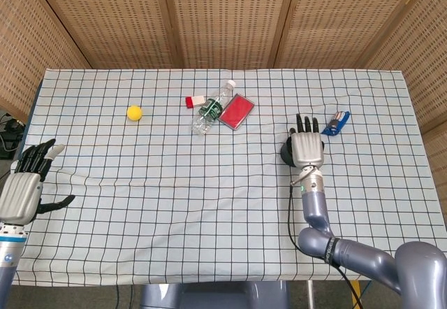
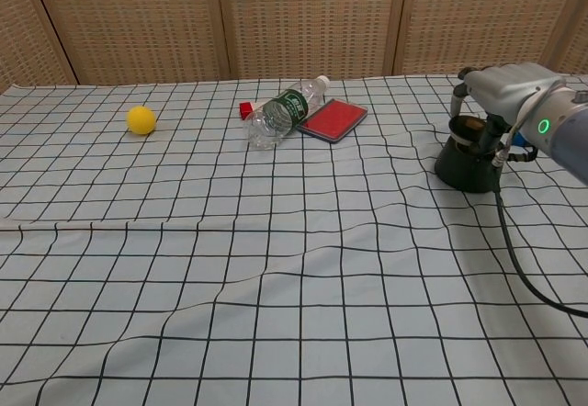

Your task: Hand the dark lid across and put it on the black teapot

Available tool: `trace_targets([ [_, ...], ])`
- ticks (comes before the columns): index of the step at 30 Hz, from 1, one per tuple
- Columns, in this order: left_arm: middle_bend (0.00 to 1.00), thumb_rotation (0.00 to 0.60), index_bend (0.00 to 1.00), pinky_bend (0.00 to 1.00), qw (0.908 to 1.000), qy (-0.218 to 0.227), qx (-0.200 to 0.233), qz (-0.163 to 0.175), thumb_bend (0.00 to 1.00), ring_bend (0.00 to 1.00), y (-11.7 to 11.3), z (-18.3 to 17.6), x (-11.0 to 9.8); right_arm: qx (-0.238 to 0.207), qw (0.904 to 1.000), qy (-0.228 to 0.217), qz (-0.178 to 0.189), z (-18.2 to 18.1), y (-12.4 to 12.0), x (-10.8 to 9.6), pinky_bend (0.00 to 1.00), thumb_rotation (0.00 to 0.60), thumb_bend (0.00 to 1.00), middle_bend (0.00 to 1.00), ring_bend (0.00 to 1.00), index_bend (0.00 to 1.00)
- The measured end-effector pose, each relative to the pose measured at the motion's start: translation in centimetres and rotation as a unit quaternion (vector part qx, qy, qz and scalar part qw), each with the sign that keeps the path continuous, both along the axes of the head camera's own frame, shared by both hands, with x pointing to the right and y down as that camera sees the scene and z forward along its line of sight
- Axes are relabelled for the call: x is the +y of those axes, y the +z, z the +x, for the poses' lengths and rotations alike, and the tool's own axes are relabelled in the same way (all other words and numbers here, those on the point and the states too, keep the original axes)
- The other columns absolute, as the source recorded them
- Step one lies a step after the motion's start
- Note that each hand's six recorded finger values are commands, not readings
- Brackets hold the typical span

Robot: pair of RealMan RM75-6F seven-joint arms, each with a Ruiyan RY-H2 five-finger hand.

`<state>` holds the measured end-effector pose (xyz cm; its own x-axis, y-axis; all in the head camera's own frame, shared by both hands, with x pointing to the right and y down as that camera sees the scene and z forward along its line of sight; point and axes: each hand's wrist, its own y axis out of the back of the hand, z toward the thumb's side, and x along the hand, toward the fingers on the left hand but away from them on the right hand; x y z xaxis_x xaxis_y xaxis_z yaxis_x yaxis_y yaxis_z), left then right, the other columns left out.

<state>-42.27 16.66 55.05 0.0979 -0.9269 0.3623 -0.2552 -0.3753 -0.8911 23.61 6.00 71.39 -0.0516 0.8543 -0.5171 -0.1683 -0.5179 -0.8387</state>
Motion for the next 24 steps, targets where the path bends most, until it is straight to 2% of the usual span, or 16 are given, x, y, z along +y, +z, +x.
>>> trace_targets([
  [22, 0.0, 0.6, 0.08, 0.0, 0.9999, -0.001, -0.002, -0.012, 0.07, 0.0, 0.36, -0.23, -0.06, 0.025, 0.9996, 0.007, -0.006, 0.86, 0.38, -0.04, 0.0, 0.6, 0.46, 0.02, 0.0, 0.39],
  [24, 0.0, 0.6, 0.08, 0.0, 0.9999, -0.001, -0.004, -0.014, 0.07, 0.0, 0.44, -0.26, -0.05, 0.025, 0.9996, 0.007, -0.007, 0.94, 0.44, 0.03, 0.0, 0.6, 0.43, 0.01, 0.0, 0.35],
])
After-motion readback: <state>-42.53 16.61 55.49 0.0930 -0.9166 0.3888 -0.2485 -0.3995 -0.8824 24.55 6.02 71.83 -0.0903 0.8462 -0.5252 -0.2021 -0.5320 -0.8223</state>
